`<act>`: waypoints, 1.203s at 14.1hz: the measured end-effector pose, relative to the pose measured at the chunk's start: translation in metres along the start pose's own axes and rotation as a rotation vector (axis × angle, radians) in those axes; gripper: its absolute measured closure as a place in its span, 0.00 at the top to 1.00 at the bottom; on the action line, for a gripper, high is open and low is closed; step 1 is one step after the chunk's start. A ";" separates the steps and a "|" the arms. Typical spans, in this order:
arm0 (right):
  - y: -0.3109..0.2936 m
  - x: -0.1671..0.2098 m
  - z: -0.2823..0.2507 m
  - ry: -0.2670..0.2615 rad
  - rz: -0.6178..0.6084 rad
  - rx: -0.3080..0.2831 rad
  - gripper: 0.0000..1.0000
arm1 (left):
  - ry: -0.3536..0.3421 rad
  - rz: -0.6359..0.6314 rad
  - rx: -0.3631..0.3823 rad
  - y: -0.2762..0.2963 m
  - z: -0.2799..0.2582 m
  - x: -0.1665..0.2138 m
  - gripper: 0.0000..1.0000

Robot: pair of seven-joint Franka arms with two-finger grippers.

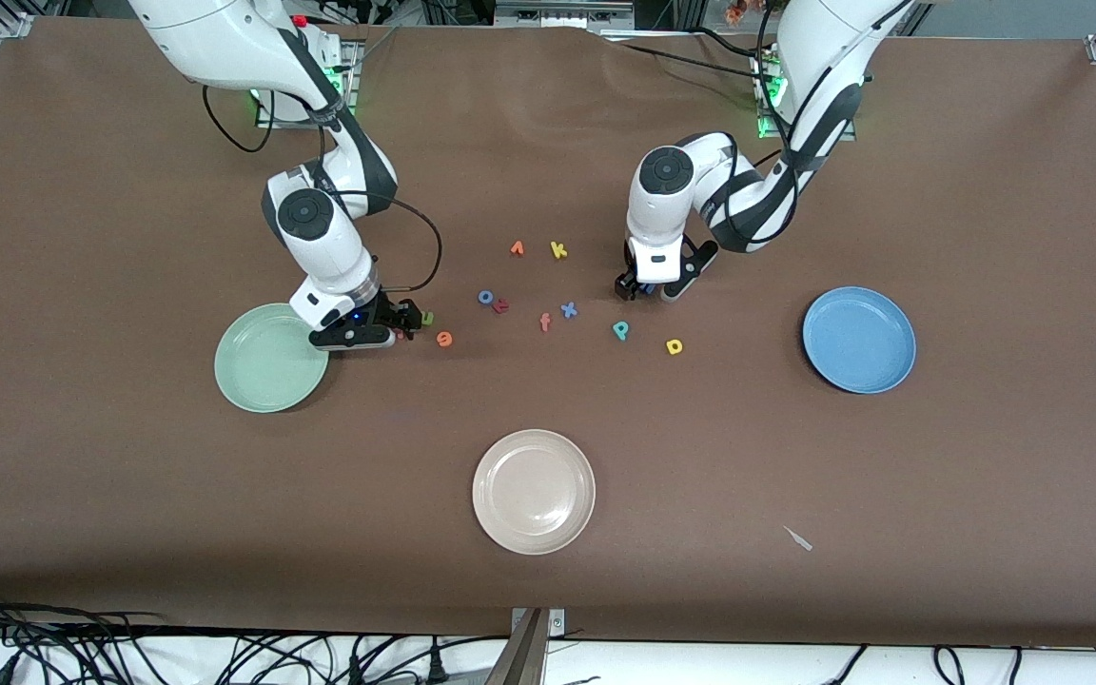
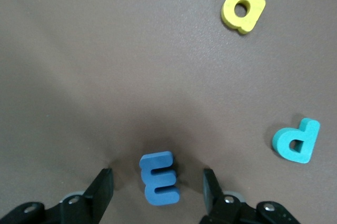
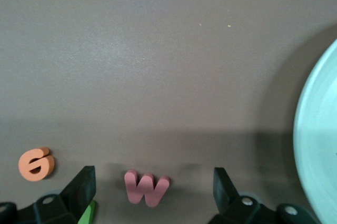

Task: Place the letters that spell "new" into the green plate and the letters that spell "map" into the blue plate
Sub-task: 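Grasp the blue m with the left gripper while the right gripper grasps w, then drop the blue m on the blue plate while the right gripper drops w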

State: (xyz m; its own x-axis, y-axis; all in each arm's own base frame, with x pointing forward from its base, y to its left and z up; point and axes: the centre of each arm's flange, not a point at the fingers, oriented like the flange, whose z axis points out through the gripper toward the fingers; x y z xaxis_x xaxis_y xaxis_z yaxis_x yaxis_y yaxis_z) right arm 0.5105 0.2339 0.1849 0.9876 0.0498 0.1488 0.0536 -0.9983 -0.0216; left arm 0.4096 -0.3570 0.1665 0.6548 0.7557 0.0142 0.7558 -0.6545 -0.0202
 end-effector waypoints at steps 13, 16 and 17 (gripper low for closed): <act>-0.003 -0.010 0.012 -0.008 0.020 0.002 0.78 | 0.018 0.013 0.014 0.010 -0.008 0.008 0.26; -0.006 -0.011 0.012 -0.007 0.018 0.003 0.68 | 0.045 0.132 0.108 0.019 -0.018 0.020 0.26; -0.006 -0.011 0.012 -0.006 0.018 0.003 0.65 | 0.030 0.179 0.145 0.023 -0.023 0.025 0.26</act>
State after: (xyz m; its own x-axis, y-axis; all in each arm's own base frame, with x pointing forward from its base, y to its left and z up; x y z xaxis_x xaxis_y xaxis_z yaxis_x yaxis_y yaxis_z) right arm 0.5013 0.2394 0.1719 0.9893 0.0317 0.1425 0.0360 -0.9990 -0.0277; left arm 0.4434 -0.3534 0.1891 0.7800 0.6253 0.0268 0.6201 -0.7663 -0.1681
